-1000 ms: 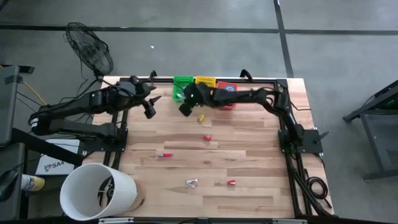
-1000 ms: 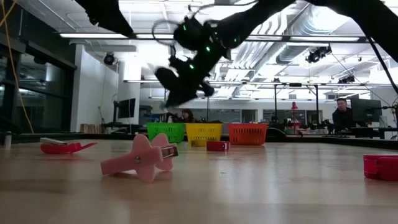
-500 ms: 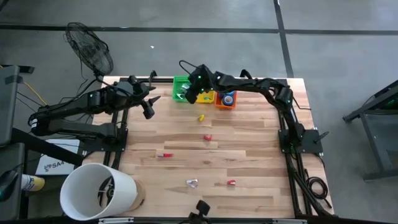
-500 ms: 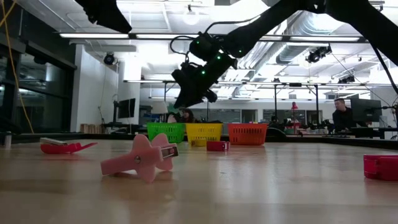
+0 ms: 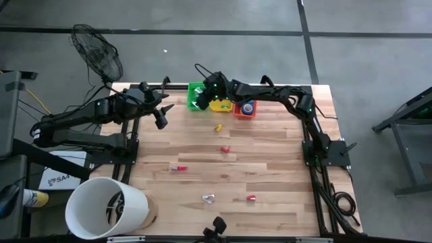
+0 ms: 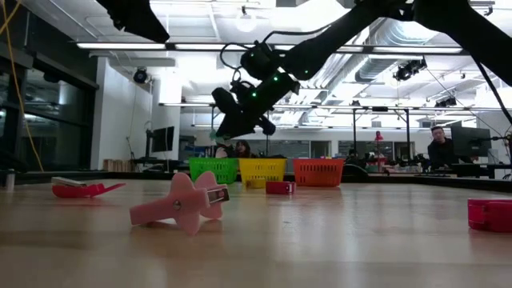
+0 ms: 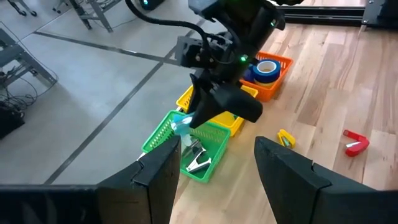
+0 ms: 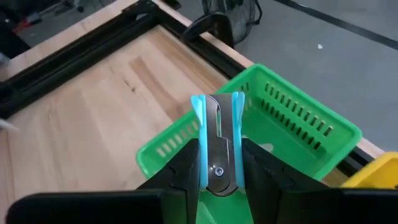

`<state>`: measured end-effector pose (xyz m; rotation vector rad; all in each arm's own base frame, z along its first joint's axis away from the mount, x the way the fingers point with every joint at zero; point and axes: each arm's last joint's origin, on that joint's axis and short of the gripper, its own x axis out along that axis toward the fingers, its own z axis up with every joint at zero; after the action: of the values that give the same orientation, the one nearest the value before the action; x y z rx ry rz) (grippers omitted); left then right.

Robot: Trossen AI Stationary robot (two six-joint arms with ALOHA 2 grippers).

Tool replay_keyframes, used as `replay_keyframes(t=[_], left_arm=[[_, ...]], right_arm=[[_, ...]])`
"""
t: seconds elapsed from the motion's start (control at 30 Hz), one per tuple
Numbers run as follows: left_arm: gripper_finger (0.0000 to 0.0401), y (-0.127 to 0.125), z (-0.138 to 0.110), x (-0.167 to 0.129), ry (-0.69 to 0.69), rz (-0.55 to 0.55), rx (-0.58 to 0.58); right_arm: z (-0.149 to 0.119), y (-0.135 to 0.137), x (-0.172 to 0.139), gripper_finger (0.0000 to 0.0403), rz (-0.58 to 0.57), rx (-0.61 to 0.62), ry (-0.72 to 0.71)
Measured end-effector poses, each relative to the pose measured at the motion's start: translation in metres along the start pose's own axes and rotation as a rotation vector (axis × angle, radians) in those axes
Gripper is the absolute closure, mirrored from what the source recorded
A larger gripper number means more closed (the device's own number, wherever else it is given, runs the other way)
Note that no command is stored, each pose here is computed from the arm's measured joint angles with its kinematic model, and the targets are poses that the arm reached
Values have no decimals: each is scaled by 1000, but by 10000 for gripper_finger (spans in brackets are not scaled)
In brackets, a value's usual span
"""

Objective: Pick and place Stapler, Stapler remover, tape
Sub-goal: Put the light blue staple remover into the green bin, then put the yellow stapler into the yellow bin

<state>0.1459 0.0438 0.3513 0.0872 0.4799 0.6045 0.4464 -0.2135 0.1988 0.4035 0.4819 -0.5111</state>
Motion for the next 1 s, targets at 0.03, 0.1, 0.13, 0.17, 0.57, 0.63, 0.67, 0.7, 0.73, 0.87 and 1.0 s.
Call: replay_keyframes(t=[0.03,0.1,0.13,0.17,0.57,0.63,0.67,0.7,0.73,0.87,1.0], left_arm=[[202,0,0,0,0,0,0],[202,0,0,0,0,0,0],[202,0,0,0,0,0,0],[202,0,0,0,0,0,0],[202,0,0,0,0,-9,-2],[202,0,0,0,-1,-15,-2],[202,-1,0,0,-1,-22,-2],[202,-1,0,0,-1,-28,-2],[202,-1,0,0,-2,-30,-2],[202,-1,0,0,-2,-36,-2],[202,-1,0,0,-2,-37,3]], right_arm=[[0,0,0,317,-1,9,3],[-1,0,0,314,0,21,7],[-1,0,0,310,5,23,9],[-1,1,0,305,11,22,10],[-1,3,0,215,32,75,17],[-1,3,0,202,32,86,17],[-1,3,0,196,32,93,18],[-2,2,0,191,31,101,23],[-2,2,-1,188,29,110,30],[1,3,-13,182,4,142,87],[6,10,-36,181,-8,79,168]])
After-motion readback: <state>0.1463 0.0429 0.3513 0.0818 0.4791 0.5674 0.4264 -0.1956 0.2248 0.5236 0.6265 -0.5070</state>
